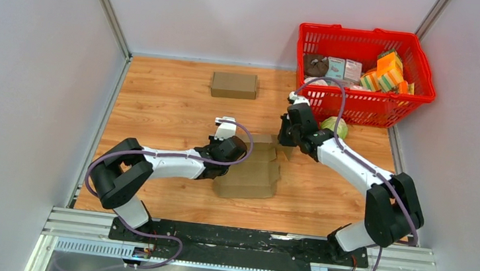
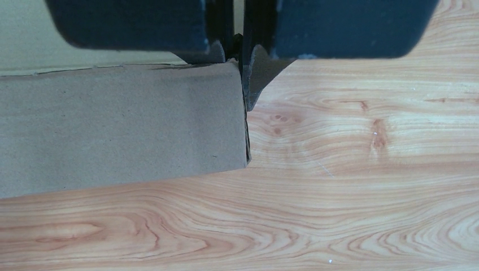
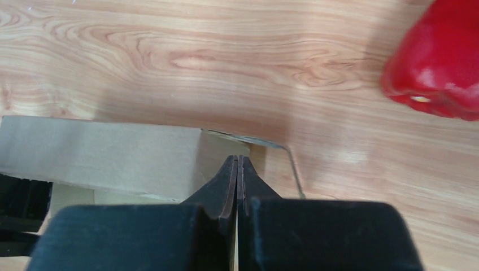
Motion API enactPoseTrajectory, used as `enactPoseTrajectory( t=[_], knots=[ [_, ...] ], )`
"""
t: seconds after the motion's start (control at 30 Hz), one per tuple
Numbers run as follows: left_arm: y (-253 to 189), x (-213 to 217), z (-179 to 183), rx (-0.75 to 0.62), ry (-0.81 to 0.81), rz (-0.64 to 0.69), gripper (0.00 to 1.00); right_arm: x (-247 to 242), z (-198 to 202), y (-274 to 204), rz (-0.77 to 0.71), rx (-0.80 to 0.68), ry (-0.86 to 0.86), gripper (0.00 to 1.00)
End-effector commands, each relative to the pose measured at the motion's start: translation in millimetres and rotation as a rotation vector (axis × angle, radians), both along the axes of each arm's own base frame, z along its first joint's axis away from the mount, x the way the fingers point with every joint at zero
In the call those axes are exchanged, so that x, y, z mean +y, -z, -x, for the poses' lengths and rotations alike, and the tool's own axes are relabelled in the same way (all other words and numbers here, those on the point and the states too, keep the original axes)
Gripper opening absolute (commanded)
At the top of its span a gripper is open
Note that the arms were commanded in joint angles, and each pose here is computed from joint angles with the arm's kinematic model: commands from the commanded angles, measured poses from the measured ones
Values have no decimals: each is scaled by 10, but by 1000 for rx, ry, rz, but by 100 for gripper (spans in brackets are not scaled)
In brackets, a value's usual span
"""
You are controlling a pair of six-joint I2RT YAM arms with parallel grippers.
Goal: Fold the paper box
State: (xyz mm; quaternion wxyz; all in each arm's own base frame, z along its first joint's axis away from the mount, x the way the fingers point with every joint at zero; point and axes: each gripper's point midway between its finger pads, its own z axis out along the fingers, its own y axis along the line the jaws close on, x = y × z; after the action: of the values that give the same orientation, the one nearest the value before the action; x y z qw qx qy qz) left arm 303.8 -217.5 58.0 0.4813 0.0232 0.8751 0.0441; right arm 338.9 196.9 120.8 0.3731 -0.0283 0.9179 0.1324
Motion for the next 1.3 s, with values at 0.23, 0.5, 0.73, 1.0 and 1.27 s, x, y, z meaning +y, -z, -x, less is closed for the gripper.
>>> enactPoseTrajectory(
  t=[0.23, 0.5, 0.73, 1.0, 1.27],
  knots=[
    [60, 2, 91, 52, 27, -9, 0, 485, 115, -170, -495, 146, -20, 1],
    [80, 26, 114, 55, 24, -5, 0, 194, 311, -404, -477, 188, 96, 42],
    [86, 3, 113, 60, 24, 5, 0, 391, 137, -324, -551, 273, 152, 51],
    [49, -1, 108, 54, 23, 11, 0, 565, 51, -138, -626, 313, 122, 42],
    [71, 26, 120, 58, 14, 6, 0, 635, -24, -166, -892, 333, 205, 0]
  ],
)
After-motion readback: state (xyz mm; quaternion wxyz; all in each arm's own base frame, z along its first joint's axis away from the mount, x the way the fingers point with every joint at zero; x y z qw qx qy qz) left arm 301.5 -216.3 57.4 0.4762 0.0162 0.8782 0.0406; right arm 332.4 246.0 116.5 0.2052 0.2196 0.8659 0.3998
